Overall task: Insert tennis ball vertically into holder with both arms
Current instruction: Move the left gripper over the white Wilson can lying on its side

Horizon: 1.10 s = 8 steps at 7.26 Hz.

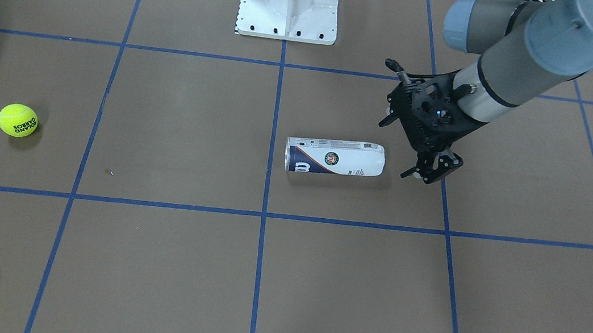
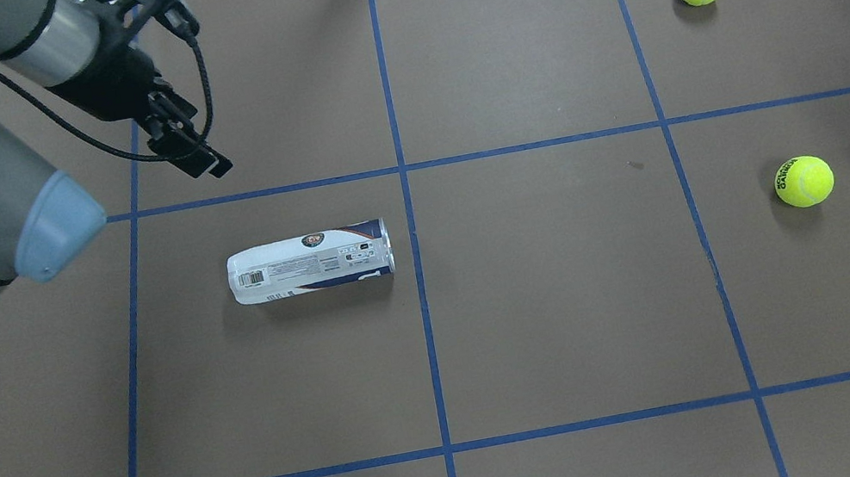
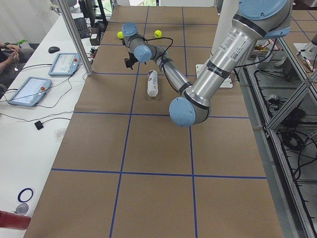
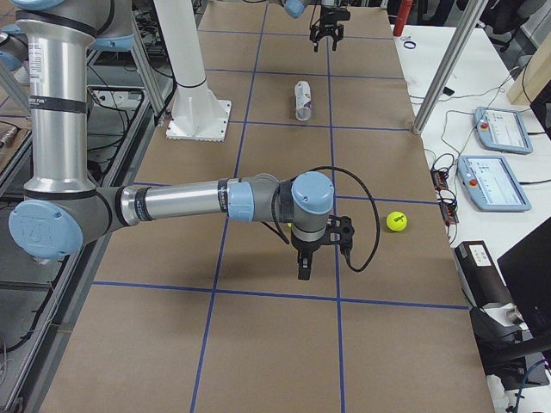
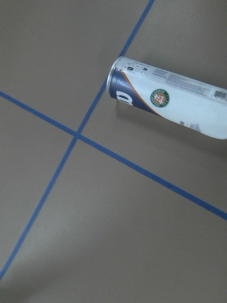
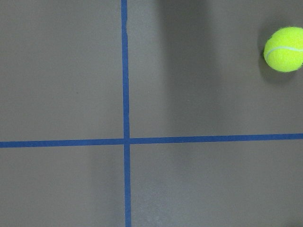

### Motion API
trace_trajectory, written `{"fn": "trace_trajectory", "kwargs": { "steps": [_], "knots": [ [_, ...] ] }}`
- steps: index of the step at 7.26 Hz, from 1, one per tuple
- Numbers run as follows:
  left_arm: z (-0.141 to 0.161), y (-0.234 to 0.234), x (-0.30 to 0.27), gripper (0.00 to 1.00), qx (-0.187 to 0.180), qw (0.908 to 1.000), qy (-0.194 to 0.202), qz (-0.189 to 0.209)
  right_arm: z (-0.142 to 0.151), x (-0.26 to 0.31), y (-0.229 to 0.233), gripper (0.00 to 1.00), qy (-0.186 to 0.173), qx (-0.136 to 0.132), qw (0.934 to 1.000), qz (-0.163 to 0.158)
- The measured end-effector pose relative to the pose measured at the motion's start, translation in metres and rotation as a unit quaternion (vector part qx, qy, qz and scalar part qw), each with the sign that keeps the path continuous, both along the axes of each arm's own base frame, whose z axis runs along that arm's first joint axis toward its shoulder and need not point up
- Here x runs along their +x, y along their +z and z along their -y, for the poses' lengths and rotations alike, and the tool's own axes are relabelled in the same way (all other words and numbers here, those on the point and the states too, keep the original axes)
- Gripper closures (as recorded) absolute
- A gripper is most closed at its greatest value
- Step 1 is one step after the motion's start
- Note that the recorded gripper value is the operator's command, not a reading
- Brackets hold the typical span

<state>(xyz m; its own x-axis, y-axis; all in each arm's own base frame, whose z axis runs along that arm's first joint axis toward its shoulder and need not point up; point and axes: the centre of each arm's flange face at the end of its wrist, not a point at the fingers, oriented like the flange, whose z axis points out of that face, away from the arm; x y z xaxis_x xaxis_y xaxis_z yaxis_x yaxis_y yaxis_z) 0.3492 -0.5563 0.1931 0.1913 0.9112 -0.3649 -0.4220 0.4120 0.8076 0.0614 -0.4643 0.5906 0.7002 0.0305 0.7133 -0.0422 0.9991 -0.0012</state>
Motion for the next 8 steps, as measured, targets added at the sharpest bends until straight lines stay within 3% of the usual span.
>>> {"fn": "trace_trajectory", "kwargs": {
  "steps": [2, 5, 8],
  "knots": [
    [-0.015, -0.024, 0.067, 0.0, 0.05, 0.9982, 0.022, 0.024, 0.0, 0.0, -0.001, 0.01, 0.0, 0.001, 1.0, 0.0],
    [-0.043, -0.044, 0.142, 0.0, 0.074, 0.9945, 0.042, 0.061, 0.001, 0.0, 0.001, 0.01, 0.0, -0.001, 1.0, 0.0],
    [-0.053, -0.057, 0.195, 0.0, 0.091, 0.9913, 0.055, 0.078, 0.001, 0.0, 0.003, 0.01, 0.0, -0.003, 1.0, 0.0]
  ]
}}
